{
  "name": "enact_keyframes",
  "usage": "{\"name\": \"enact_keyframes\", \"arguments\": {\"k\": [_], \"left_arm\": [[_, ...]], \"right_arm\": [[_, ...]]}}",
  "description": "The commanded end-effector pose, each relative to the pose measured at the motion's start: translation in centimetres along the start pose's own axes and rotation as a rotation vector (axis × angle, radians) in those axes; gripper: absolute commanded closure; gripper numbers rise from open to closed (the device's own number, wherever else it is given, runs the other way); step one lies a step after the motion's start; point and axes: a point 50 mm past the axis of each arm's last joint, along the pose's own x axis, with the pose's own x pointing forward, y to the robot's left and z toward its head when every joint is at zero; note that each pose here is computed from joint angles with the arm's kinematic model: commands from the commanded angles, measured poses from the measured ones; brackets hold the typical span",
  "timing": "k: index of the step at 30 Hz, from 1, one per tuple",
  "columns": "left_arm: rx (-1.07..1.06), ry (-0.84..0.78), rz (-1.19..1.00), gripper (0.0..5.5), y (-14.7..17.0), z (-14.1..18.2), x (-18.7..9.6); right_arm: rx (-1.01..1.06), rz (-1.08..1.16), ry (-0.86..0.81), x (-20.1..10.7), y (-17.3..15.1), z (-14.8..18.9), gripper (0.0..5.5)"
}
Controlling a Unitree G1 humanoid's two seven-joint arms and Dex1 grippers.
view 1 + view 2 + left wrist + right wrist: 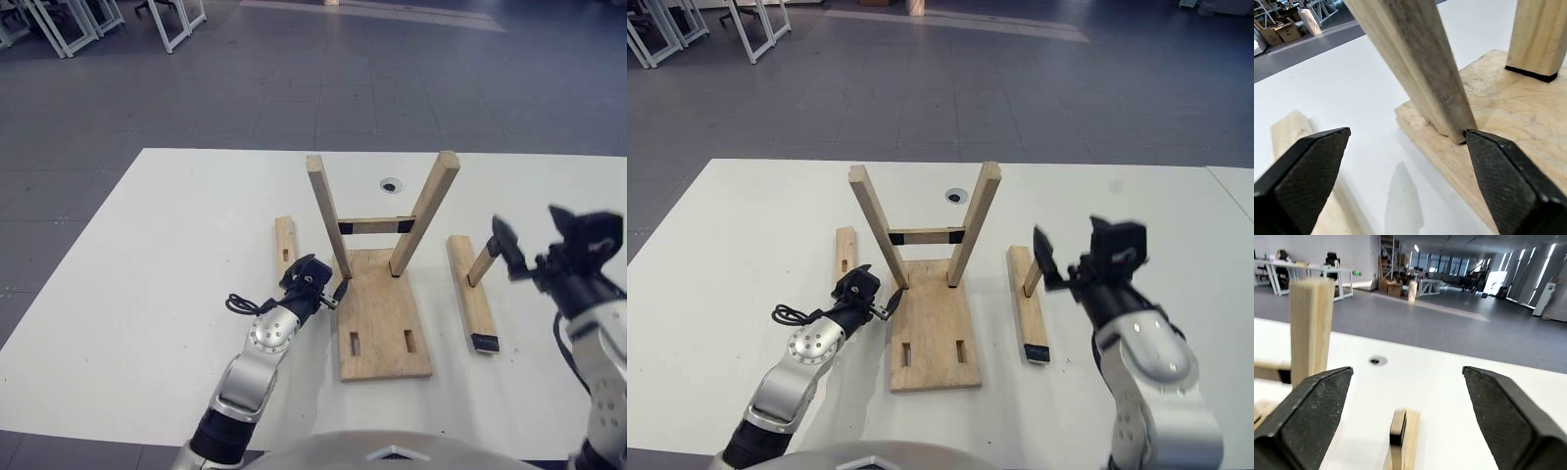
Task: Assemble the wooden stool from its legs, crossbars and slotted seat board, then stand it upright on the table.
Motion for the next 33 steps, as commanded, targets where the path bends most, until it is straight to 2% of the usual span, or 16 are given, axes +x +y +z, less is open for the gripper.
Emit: {"name": "enact_keyframes", "arguments": {"k": [1, 2, 5, 14, 19, 22, 26, 33], "left_arm": [[0.051, -0.023, 0.044, 1.20, 2.1, 0.5, 0.7], [0.055, -0.027, 0.043, 1.20, 2.1, 0.6, 0.9], [0.063, -0.038, 0.041, 1.20, 2.1, 0.9, 1.6], [0.028, -0.039, 0.055, 1.20, 2.2, 1.3, 0.1], [0.009, -0.040, 0.062, 1.20, 2.4, 2.1, -1.0], [-0.007, -0.037, 0.072, 1.20, 2.6, 2.5, -1.8], [-0.023, -0.018, 0.094, 1.20, 3.2, 2.4, -2.7], [-0.197, 0.075, 0.126, 1.20, 3.2, 1.0, -3.4]], "right_arm": [[-0.028, 0.083, 0.103, -2.4, 0.5, -2.8, 0.56], [-0.025, 0.114, 0.161, -3.1, 0.8, -3.9, 0.35], [-0.009, 0.153, 0.345, -4.4, 0.9, -6.7, 0.35], [0.022, 0.125, 0.550, -3.0, 1.8, -10.1, 0.35], [0.096, 0.077, 0.729, -2.7, 2.3, -13.5, 0.35], [0.089, 0.047, 0.744, -1.7, 1.8, -14.3, 0.85], [0.025, 0.042, 0.737, -1.5, 1.5, -13.6, 1.59], [0.002, 0.000, 0.752, -0.9, -0.2, -13.3, 2.65]]}}
